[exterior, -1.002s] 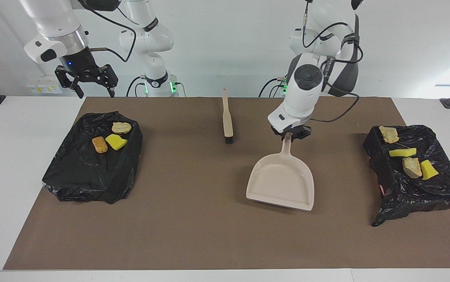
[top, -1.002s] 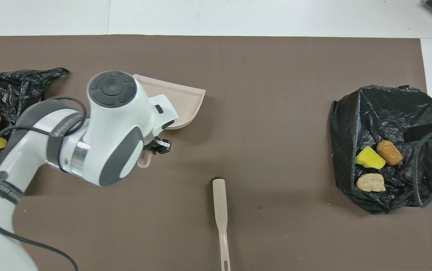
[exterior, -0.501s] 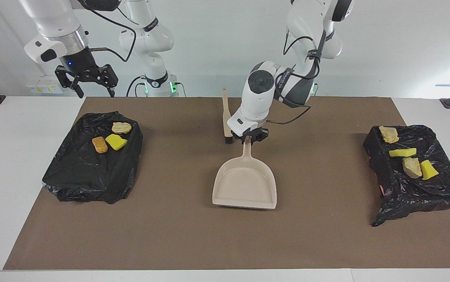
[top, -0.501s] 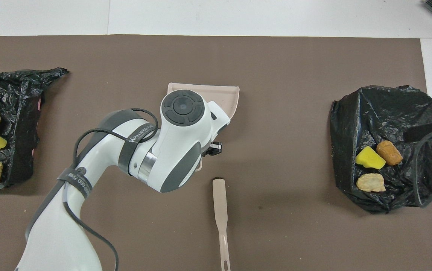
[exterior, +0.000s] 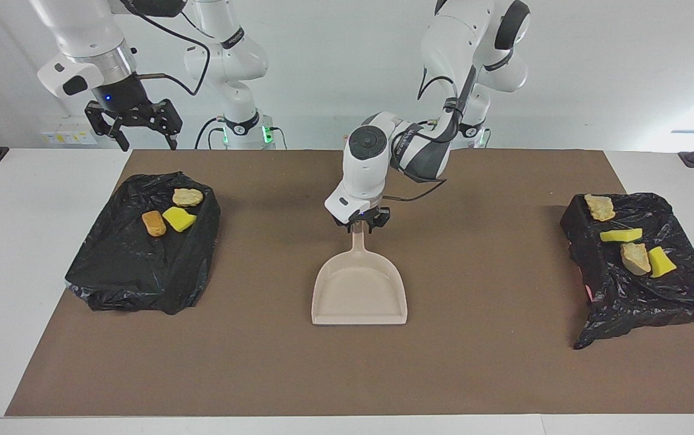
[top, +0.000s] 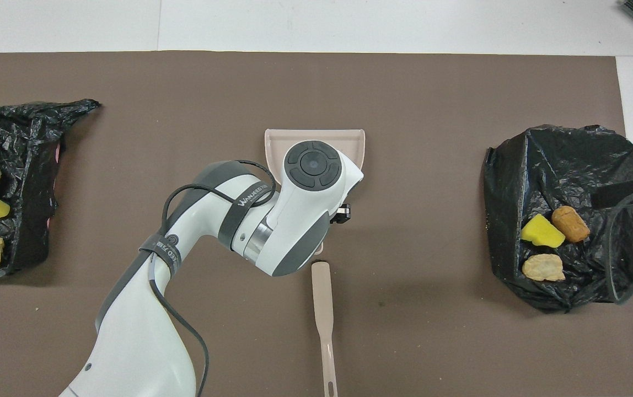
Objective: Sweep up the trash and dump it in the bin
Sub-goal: 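Carry the dustpan to mid-table with the left gripper and lower it, then open the left gripper and withdraw it toward the bag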
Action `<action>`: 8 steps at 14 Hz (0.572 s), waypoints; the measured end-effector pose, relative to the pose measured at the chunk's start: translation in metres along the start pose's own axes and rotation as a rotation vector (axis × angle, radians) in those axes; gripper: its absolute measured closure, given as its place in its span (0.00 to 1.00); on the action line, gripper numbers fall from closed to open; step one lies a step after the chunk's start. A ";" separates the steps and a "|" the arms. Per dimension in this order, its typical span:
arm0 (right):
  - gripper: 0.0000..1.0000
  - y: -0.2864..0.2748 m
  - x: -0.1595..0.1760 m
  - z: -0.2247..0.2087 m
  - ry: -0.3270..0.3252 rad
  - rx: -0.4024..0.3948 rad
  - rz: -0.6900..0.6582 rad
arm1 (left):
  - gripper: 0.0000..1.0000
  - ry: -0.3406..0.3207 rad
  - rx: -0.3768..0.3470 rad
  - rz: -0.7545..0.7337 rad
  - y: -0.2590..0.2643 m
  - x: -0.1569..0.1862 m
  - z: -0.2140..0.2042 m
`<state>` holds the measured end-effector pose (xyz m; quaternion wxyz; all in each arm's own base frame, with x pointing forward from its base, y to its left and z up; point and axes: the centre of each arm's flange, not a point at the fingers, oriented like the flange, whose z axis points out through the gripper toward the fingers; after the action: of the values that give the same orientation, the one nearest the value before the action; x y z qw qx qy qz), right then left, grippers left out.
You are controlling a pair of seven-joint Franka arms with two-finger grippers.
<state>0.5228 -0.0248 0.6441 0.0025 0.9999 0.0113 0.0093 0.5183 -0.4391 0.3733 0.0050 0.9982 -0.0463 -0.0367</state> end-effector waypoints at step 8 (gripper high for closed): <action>0.00 0.000 0.000 0.000 -0.001 0.000 0.000 | 0.00 0.088 -0.012 -0.053 -0.140 0.064 -0.069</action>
<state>0.5227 -0.0248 0.6440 0.0024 0.9999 0.0113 0.0087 0.6000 -0.3049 0.4353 0.0119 0.9997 -0.0192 0.0070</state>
